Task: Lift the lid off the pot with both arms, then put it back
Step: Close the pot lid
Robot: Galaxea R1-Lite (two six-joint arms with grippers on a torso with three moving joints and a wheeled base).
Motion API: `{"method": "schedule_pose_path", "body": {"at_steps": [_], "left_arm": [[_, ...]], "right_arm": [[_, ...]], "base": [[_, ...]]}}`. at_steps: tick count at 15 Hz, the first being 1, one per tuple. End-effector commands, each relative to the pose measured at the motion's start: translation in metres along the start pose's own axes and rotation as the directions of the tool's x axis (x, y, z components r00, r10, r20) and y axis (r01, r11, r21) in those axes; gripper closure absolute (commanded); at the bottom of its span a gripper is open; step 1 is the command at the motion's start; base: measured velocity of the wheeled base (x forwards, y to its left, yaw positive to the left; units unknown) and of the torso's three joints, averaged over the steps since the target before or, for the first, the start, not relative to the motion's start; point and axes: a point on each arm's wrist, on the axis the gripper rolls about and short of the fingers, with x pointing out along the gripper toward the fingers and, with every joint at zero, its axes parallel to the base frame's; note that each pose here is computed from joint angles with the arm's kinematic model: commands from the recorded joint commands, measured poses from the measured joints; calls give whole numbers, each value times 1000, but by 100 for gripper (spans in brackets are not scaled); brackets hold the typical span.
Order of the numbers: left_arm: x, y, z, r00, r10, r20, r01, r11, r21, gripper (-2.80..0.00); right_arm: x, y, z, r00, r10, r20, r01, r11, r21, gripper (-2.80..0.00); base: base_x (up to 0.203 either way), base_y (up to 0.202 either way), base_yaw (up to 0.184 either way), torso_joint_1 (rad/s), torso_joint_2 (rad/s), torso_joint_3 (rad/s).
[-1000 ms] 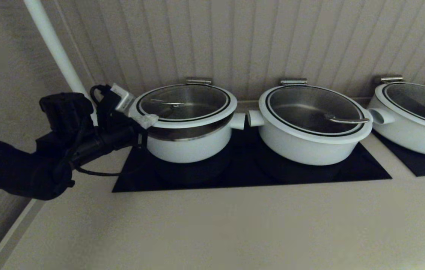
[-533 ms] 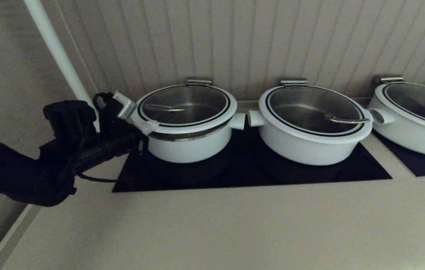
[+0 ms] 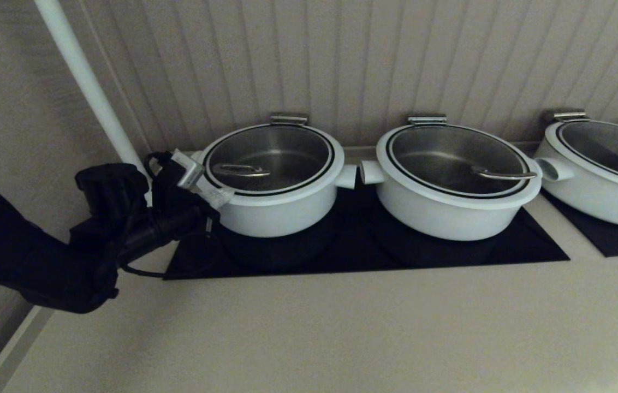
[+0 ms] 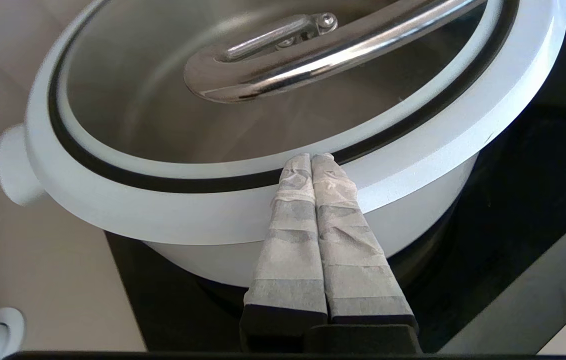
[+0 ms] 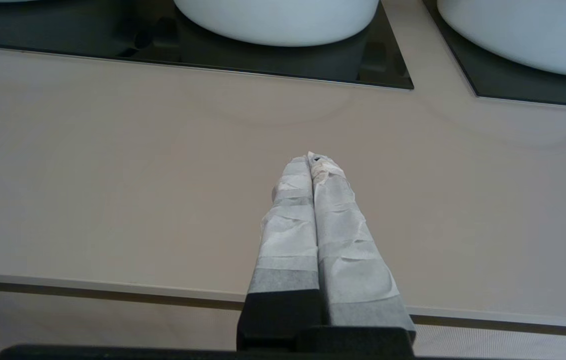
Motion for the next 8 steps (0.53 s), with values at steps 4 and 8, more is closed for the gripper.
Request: {"method": "schedule_pose_path", "body": {"at_steps": [4, 8], "left_arm": [[2, -1, -7, 1000, -7, -16, 7, 1000, -3, 0], [-2, -5, -14, 999, -12, -32, 12, 1000, -12, 0]], "right_arm": [[0, 0, 0, 1000, 1, 0, -1, 1000, -1, 0], [0, 0, 0, 1000, 1, 0, -1, 1000, -1, 0]], "base": [[0, 0, 0, 0, 0, 0], [0, 0, 0, 0, 0, 0]]}}
